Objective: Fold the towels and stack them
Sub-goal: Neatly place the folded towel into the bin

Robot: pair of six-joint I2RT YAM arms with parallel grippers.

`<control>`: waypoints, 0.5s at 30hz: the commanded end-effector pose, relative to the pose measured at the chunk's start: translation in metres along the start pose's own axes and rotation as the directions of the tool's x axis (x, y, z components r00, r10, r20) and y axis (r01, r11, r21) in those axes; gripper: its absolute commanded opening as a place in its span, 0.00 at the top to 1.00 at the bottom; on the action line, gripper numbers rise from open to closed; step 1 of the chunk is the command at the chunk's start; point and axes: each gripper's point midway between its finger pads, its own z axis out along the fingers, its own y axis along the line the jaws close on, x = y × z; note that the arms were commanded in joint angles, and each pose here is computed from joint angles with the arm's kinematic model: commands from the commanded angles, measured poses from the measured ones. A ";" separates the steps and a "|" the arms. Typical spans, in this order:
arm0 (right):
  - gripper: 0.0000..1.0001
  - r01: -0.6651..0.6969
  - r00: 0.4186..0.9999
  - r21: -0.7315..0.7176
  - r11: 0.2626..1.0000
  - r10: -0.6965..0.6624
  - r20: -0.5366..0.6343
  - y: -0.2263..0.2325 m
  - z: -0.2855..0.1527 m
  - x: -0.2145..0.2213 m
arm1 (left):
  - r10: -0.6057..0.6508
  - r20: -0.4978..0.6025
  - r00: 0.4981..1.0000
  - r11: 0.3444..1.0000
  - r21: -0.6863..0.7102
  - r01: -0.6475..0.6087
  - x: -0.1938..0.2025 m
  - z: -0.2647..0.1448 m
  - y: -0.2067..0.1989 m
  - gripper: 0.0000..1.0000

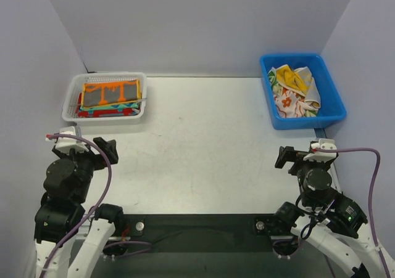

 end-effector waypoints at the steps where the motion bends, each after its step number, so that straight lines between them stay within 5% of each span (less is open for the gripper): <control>1: 0.00 0.043 0.999 0.061 0.997 -0.043 0.001 -0.014 0.001 0.010 | -0.046 -0.019 0.999 0.996 -0.082 0.044 0.025 -0.002 0.018 0.02; 15: 0.00 0.032 0.999 0.052 0.998 -0.034 0.033 -0.022 -0.004 0.017 | -0.119 0.121 0.985 0.986 -0.098 0.131 0.061 0.000 0.039 0.03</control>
